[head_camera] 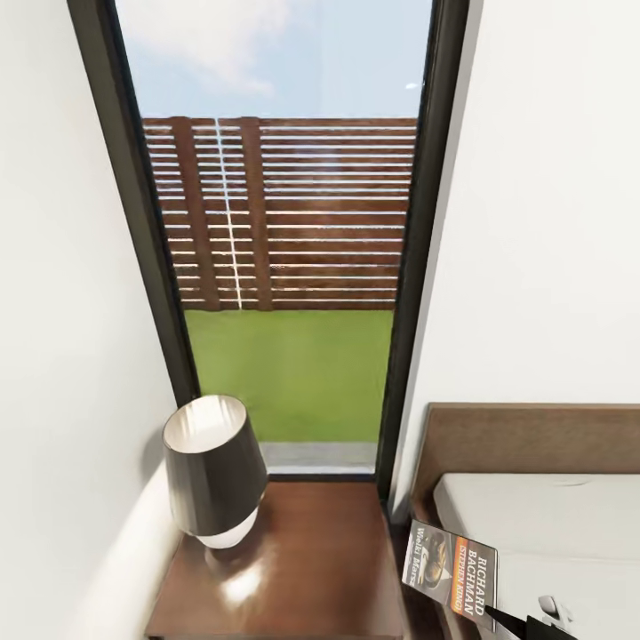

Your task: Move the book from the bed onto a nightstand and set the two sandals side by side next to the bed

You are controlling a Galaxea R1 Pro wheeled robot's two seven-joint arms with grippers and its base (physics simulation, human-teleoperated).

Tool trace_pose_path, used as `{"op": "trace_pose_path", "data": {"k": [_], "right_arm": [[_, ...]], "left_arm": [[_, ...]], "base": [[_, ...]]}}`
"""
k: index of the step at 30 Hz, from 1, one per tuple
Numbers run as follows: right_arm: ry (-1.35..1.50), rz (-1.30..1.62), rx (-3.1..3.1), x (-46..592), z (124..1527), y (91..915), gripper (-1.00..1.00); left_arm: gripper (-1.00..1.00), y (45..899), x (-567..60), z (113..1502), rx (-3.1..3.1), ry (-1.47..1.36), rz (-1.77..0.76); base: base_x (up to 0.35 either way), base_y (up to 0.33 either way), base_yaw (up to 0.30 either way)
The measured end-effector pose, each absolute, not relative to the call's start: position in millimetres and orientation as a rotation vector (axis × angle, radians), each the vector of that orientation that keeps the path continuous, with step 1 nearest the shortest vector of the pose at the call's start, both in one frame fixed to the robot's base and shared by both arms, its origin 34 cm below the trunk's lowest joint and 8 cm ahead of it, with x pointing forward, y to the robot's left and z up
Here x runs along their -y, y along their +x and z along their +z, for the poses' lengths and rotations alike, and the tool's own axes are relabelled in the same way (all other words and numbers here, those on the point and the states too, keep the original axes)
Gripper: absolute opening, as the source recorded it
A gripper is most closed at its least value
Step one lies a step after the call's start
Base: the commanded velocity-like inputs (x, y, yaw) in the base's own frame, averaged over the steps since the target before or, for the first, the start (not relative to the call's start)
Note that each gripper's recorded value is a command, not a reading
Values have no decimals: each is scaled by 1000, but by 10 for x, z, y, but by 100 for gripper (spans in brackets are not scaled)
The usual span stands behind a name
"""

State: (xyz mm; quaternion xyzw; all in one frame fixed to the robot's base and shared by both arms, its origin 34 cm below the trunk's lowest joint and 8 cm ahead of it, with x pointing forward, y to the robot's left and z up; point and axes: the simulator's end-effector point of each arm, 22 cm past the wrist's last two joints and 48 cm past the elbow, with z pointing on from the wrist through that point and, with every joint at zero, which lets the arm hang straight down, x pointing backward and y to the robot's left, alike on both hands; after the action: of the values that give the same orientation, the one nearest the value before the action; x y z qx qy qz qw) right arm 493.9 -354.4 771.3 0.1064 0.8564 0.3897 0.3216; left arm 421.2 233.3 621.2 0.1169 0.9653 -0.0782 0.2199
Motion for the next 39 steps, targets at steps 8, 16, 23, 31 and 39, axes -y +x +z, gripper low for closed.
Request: {"op": "trace_pose_path", "data": {"k": [8,16,23,31,39], "right_arm": [[279,1023,-2249,3545,7712,4938,-100],[286,1023,-2243,3551,7719,4956,-100],[284,1023,-2244,3550,7718,4953,-100],[284,1024,-2243,3548,7720,4954,-100],[283,1024,-2243,3548,7722,4956,-100]], "left_arm": [[100,4208,-2333,6210,-2671,323,-216],[100,4214,-2335,6209,-2670,323,-216],[100,4216,-2333,6210,-2669,324,-217],[100,4169,-1535,6618,-2546,441,-805],[100,5003,-1199,7845,-2266,410,-1233]], "base": [[323,0,0],[160,0,0],[2,0,0],[0,0,0],[0,0,0]]}}
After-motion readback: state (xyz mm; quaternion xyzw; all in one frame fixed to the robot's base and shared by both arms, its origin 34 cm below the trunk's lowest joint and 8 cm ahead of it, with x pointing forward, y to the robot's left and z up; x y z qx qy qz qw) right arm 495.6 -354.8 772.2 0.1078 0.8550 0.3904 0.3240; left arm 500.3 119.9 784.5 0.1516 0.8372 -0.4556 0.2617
